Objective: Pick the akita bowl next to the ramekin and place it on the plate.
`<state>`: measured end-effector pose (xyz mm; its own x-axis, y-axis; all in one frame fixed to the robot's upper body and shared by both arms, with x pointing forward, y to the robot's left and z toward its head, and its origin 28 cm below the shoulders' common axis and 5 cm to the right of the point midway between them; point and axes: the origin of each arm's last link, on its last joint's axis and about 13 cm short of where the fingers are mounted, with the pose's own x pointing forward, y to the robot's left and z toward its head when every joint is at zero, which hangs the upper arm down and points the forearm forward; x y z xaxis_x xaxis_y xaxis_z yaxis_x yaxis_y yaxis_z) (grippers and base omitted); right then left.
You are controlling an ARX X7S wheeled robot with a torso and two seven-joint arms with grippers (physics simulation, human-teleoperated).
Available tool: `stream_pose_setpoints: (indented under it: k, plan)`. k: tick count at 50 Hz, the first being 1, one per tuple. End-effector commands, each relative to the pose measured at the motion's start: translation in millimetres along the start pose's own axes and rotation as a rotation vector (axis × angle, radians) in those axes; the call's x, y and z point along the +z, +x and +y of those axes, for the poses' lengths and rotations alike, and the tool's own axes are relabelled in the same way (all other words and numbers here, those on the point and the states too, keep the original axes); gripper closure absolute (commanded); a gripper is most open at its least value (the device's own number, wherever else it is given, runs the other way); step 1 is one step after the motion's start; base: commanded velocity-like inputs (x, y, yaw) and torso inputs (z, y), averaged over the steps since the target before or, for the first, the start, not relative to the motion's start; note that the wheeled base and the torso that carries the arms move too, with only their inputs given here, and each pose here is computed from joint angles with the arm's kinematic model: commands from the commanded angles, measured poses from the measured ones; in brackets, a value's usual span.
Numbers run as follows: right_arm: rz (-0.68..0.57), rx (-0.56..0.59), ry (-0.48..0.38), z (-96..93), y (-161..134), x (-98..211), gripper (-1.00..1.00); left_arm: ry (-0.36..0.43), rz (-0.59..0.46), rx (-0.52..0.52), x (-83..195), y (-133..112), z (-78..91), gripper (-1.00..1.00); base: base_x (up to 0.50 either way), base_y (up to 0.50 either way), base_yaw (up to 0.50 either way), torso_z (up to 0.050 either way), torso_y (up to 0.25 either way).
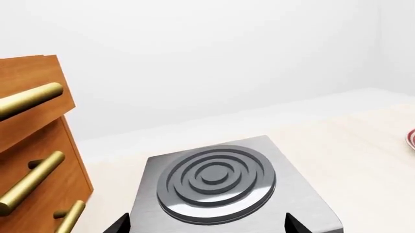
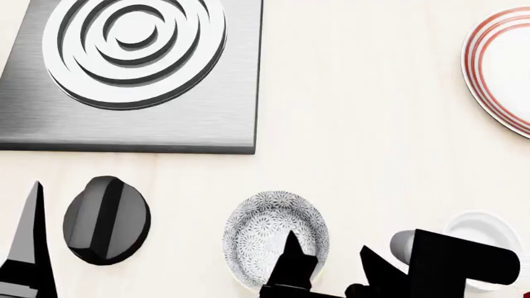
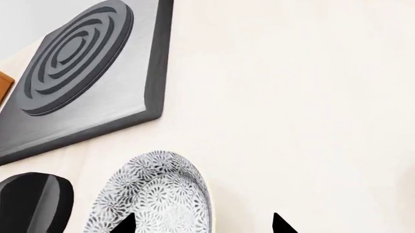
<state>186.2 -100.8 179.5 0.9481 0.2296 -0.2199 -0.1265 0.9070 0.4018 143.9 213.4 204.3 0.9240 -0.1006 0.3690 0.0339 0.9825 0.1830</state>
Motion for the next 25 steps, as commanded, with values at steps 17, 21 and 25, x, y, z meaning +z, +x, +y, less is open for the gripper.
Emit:
stream_pose_setpoints:
  k: [17,21,25]
  plan:
    - [0.025,0.009,0.016,-3.6,10.6,-4.9,-1.0,-0.001,0.0,0.002,-0.1,0.5,0.5,-1.0,0.0,0.0,0.0,0.0,0.0]
    - [0.029,0.006,0.017,-4.7,11.7,-6.3,-1.0,0.0,0.002,0.003,-0.5,0.3,0.5,-1.0,0.0,0.0,0.0,0.0,0.0]
    - [0.033,0.005,0.018,-5.8,12.9,-7.6,-1.0,0.001,0.002,0.003,-0.4,0.2,0.6,-1.0,0.0,0.0,0.0,0.0,0.0]
